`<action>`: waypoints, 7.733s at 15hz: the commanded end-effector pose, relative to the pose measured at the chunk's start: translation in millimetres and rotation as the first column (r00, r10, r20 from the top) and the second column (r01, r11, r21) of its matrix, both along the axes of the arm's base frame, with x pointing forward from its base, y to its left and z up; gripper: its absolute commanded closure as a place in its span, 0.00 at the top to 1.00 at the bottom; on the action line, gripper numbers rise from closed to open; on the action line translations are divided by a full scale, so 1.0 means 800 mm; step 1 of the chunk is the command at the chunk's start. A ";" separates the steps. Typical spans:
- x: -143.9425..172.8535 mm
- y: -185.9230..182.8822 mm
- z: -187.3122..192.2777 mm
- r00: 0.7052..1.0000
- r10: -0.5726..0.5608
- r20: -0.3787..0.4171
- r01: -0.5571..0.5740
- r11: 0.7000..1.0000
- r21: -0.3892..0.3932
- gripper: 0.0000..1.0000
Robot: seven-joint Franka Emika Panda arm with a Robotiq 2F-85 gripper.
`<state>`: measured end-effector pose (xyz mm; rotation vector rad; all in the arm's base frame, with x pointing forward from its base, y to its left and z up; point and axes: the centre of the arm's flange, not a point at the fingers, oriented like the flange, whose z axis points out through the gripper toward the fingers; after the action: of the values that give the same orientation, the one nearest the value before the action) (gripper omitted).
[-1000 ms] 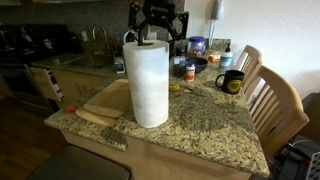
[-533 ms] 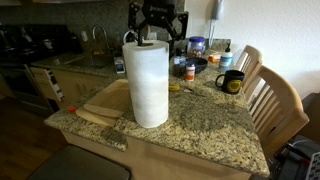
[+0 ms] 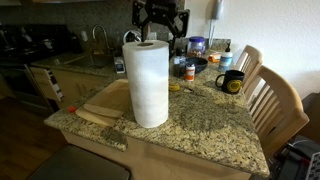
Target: Move the paper roll towards you
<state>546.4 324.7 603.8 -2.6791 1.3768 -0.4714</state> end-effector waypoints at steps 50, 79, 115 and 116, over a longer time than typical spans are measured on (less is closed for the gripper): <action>0.037 0.013 -0.064 0.992 0.001 -0.126 0.010 0.996 0.085 1.00; -0.004 -0.089 0.091 0.914 -0.371 -0.166 0.351 0.926 -0.139 0.07; -0.072 -0.172 -0.031 0.909 -0.367 -0.198 0.379 0.925 0.026 0.88; -0.074 -0.171 -0.026 0.911 -0.364 -0.194 0.376 0.926 0.027 0.95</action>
<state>502.6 194.6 581.3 -2.4668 1.9701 -0.1436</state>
